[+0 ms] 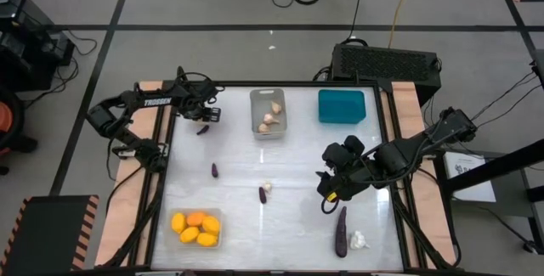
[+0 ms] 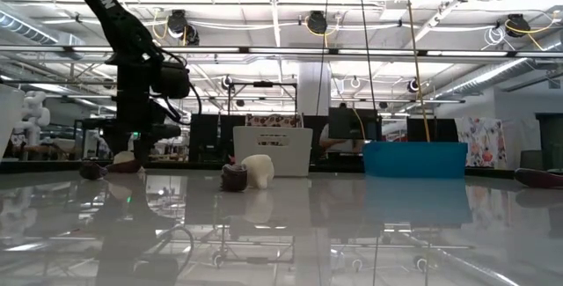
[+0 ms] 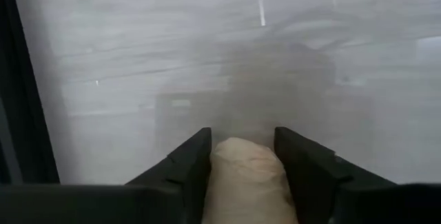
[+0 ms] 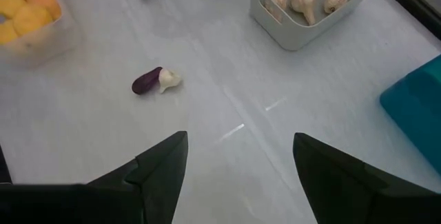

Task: Sort produce into baskets
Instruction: Put the garlic into the white bin

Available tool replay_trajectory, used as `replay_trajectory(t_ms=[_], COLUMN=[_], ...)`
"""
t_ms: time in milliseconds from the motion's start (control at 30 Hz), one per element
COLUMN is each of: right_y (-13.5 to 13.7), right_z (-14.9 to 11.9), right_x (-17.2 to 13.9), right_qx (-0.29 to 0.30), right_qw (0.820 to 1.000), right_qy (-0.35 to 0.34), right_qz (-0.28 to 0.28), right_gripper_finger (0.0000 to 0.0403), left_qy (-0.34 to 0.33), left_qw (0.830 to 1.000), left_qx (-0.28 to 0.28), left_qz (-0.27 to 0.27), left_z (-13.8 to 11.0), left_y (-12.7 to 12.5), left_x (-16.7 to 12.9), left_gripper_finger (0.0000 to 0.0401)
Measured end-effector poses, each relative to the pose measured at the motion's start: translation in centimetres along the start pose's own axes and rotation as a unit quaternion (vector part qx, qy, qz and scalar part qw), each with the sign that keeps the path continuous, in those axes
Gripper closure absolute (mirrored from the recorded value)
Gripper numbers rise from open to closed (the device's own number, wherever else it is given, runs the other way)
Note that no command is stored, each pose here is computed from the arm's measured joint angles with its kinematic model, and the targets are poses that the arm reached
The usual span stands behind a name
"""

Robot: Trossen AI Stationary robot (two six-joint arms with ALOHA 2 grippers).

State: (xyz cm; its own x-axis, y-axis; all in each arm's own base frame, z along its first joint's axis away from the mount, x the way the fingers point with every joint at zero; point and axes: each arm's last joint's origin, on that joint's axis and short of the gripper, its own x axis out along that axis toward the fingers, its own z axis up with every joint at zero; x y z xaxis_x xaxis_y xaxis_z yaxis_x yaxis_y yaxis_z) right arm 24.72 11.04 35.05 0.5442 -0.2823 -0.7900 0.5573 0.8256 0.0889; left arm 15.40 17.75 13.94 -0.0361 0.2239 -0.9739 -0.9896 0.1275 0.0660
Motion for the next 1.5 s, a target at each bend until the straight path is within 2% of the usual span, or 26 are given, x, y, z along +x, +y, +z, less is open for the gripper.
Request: replay_trajectory(t_ms=[100,300,467,567,700,867,1000,1033,1100,1233,1367,1500], right_y=[0.0,0.0,0.0,-0.1,-0.1,-0.1,-0.2,-0.2,-0.2,-0.2,-0.2,0.0], right_z=[0.0,0.0,0.0,0.0,0.0,-0.1,-0.1,-0.1,-0.1,-0.1,-0.1,-0.3], right_x=[0.0,0.0,0.0,0.0,0.0,0.0,0.0,0.0,0.0,0.0,0.0,-0.1], right_qx=[-0.003,-0.010,-0.020,-0.026,-0.029,-0.026,-0.022,-0.023,-0.023,-0.017,-0.006,-0.009], right_qw=[1.000,1.000,1.000,1.000,1.000,1.000,1.000,1.000,1.000,1.000,1.000,1.000], right_qy=[0.000,0.000,0.001,0.001,0.003,0.003,0.004,0.005,0.005,0.005,0.005,0.006], right_qz=[0.000,0.000,-0.001,-0.002,-0.005,-0.005,-0.007,-0.008,-0.008,-0.008,-0.007,-0.004], right_gripper_finger=[0.0147,0.0147,0.0147,0.0147,0.0147,0.0147,0.0147,0.0147,0.0147,0.0147,0.0147,0.0147], left_qy=[0.001,0.002,-0.061,-0.116,-0.174,-0.233,-0.267,-0.268,-0.258,-0.230,-0.241,-0.277], left_qw=[1.000,1.000,0.996,0.986,0.960,0.900,0.856,0.850,0.851,0.866,0.873,0.865], left_qx=[0.000,0.000,-0.001,0.002,-0.015,-0.022,-0.025,-0.030,-0.035,-0.019,0.013,0.048], left_qz=[-0.001,-0.018,-0.068,-0.118,-0.220,-0.368,-0.442,-0.452,-0.456,-0.444,-0.425,-0.416], left_z=[0.0,0.1,1.1,1.7,2.0,1.5,1.0,0.9,0.7,0.3,0.2,0.7], left_y=[0.0,-0.1,-1.1,-2.1,-4.2,-8.4,-11.6,-12.2,-13.2,-15.0,-16.1,-16.4], left_x=[0.0,-0.7,-3.5,-5.5,-7.9,-10.1,-10.5,-10.3,-9.4,-7.7,-6.8,-7.6], left_gripper_finger=[0.0257,0.0257,0.0257,0.0257,0.0257,0.0257,0.0257,0.0257,0.0257,0.0257,0.0257,0.0237])
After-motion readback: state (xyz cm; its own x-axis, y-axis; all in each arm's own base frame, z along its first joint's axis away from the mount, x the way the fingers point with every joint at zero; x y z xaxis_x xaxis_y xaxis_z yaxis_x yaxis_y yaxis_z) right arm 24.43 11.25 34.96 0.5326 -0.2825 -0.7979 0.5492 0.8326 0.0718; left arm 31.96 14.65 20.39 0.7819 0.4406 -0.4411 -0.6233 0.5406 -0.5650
